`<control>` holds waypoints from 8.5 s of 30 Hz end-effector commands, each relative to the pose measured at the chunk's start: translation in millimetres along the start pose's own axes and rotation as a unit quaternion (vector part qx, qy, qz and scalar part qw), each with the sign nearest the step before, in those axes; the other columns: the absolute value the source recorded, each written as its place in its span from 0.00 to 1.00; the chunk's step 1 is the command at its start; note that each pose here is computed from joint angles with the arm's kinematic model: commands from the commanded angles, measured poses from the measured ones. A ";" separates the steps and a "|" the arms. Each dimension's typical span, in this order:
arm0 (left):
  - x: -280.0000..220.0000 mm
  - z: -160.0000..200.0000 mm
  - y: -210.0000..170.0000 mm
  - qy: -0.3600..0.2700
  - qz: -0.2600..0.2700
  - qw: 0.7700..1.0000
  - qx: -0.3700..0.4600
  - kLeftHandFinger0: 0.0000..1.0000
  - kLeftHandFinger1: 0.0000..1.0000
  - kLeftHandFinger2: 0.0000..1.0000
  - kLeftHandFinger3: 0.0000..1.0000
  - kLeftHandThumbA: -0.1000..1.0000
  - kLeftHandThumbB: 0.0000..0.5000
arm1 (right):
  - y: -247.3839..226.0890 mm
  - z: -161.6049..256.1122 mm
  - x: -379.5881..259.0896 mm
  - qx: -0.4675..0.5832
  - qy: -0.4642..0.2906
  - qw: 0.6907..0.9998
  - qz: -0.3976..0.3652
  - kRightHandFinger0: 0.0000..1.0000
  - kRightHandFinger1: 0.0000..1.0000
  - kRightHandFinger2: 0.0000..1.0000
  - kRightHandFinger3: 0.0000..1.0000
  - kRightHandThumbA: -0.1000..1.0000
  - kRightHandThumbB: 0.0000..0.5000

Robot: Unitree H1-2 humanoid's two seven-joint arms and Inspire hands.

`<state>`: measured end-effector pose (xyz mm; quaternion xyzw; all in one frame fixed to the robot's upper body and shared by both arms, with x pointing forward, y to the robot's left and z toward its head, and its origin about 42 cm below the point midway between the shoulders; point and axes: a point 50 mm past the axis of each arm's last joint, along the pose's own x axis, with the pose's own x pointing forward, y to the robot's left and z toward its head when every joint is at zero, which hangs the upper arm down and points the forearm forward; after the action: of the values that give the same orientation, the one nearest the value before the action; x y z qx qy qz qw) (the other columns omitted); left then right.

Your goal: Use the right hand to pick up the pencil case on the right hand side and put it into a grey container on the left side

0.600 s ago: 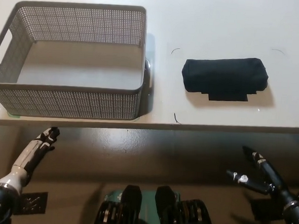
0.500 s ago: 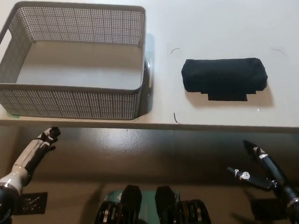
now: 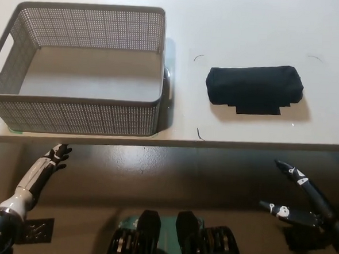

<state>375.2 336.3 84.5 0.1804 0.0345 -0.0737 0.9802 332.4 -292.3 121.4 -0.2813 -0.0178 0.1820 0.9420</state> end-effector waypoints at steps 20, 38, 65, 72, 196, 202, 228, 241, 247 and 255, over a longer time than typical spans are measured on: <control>-17.5 34.0 23.0 -0.059 -0.122 0.988 0.079 1.00 1.00 1.00 1.00 1.00 0.58 | -99.0 145.0 -81.9 -0.071 -0.227 0.961 -0.143 1.00 1.00 1.00 1.00 1.00 0.78; -53.5 1.7 12.8 -0.024 -0.137 0.987 0.084 1.00 1.00 1.00 1.00 1.00 0.55 | -132.1 219.5 -36.0 -0.124 -0.272 0.944 -0.142 1.00 1.00 1.00 1.00 0.92 0.68; -78.1 -17.1 8.0 -0.011 -0.142 0.987 0.078 1.00 1.00 1.00 1.00 1.00 0.56 | -170.5 279.8 161.9 -0.305 -0.131 0.941 -0.068 1.00 1.00 1.00 1.00 0.92 1.00; -79.6 -18.1 6.1 -0.013 -0.145 0.986 0.077 1.00 1.00 1.00 1.00 1.00 0.55 | -166.2 280.7 209.6 -0.370 -0.051 0.927 -0.044 1.00 1.00 1.00 1.00 0.91 1.00; -42.3 20.6 20.1 -0.055 -0.150 0.979 0.124 1.00 1.00 1.00 1.00 1.00 0.62 | -16.9 75.5 234.2 -0.437 0.052 0.897 -0.041 0.00 0.06 0.46 0.38 0.00 0.47; -42.6 19.5 19.8 -0.049 -0.148 0.980 0.123 1.00 1.00 1.00 1.00 1.00 0.63 | -22.6 83.3 237.9 -0.431 0.047 0.900 -0.048 0.00 0.21 0.81 0.26 0.00 0.42; -53.1 6.0 17.2 -0.028 -0.146 0.981 0.125 1.00 1.00 1.00 1.00 1.00 0.72 | -56.6 243.3 271.4 -0.226 -0.215 0.932 -0.182 0.00 0.41 0.78 0.89 0.00 0.33; -62.7 -5.3 6.6 -0.010 -0.167 0.979 0.119 1.00 1.00 1.00 1.00 1.00 0.70 | -13.1 321.1 268.3 -0.211 -0.308 0.912 -0.167 0.00 0.45 0.79 0.87 0.00 0.29; -65.6 -12.2 -2.2 -0.002 -0.174 0.978 0.116 1.00 1.00 1.00 1.00 1.00 0.71 | 37.0 371.6 268.0 -0.199 -0.352 0.906 -0.123 0.00 0.22 0.65 0.58 0.00 0.28; -63.1 -12.5 -14.1 -0.001 -0.189 0.974 0.121 1.00 1.00 1.00 1.00 1.00 0.65 | 93.4 396.9 277.4 -0.201 -0.343 0.913 -0.093 0.00 0.23 0.74 0.69 0.00 0.27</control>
<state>307.7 335.7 71.3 0.2759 0.0605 -0.2582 0.9239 511.3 58.4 347.5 -0.3822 -0.3677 0.1783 0.8288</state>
